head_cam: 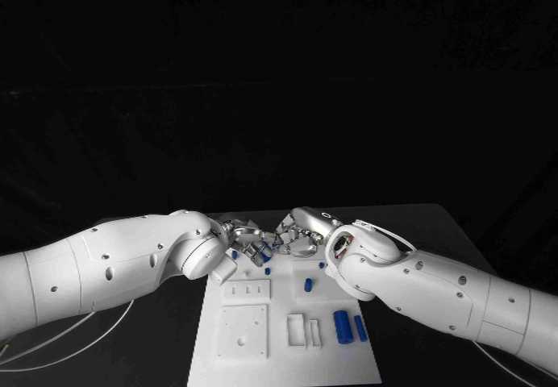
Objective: Assemble the parts on the task board
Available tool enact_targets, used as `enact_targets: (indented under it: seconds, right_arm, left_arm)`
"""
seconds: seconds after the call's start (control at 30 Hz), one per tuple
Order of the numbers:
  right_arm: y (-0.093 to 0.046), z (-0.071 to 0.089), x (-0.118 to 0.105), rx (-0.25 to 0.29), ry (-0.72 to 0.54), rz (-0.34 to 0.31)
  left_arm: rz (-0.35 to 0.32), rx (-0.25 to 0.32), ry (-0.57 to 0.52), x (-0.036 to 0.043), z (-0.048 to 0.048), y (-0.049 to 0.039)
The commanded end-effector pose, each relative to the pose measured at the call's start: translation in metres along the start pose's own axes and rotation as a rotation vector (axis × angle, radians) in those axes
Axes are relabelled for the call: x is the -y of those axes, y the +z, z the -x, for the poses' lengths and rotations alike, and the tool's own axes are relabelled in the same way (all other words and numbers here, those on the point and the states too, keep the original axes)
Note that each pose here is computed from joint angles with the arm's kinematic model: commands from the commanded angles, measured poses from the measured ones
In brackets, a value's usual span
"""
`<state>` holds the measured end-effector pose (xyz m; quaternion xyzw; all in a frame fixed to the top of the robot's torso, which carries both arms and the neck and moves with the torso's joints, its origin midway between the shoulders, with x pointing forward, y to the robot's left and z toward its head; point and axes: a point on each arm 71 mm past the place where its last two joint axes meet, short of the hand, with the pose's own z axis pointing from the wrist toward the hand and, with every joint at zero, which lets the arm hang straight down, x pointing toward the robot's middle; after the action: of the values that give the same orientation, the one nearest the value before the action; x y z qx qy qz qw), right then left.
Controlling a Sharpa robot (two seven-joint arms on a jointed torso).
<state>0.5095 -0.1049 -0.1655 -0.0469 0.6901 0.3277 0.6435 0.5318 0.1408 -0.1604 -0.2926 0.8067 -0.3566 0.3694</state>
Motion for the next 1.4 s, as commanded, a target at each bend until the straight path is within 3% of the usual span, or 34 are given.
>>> enact_targets:
  seconds: [0.03,0.53,0.97,1.4]
  right_arm:
    - [0.0,-0.001,0.001,-0.014,-0.001,-0.002]
    - [-0.001,-0.001,0.002,-0.015,0.001,-0.003]
    - [-0.003,0.003,0.006,0.028,0.015,-0.016]
    - [-0.016,0.008,0.02,0.071,0.038,-0.026]
  left_arm:
    - [-0.019,-0.034,0.011,0.0043,-0.0051,-0.0004]
    - [-0.015,-0.022,0.006,0.004,-0.0036,0.0]
    - [0.003,-0.006,0.007,0.0024,-0.0013,0.0005]
    - [0.028,0.016,0.031,-0.0017,0.0046,0.0005]
